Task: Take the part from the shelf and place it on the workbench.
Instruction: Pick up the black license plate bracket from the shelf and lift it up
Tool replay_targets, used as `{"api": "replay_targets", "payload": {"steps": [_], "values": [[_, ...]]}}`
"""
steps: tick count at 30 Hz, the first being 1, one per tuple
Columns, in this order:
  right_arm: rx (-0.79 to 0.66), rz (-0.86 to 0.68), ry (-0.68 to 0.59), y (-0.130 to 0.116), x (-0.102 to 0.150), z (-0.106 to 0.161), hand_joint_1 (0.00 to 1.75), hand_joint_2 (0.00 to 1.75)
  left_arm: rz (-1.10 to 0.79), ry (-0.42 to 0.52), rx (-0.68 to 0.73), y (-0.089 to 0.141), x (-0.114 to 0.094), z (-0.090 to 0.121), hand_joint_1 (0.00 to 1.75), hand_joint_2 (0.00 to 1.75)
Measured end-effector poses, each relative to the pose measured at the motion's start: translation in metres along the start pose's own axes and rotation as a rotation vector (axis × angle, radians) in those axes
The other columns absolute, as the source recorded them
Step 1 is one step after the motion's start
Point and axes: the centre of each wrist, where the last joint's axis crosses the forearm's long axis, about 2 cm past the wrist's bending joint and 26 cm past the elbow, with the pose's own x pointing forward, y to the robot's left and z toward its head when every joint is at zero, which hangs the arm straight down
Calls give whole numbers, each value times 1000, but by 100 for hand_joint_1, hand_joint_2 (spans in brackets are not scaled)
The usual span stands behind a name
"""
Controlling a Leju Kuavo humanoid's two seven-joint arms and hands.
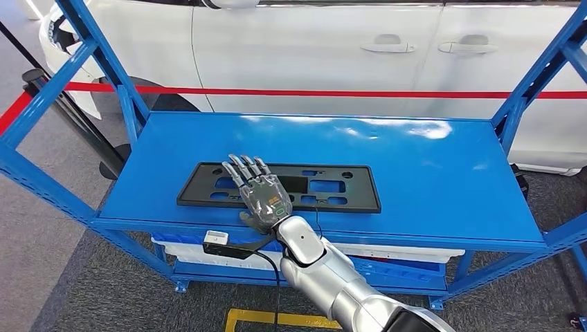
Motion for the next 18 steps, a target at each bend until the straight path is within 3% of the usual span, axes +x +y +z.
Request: {"api": "replay_targets", "payload": {"steps": [11,18], "values": [[-53,-34,-91,-15,29,-3,0,175,38,22,-2,-2,-3,1,0,0],[27,34,-44,-6,24,0,0,175,-2,2,-6,-2,-1,1,0,0]]}}
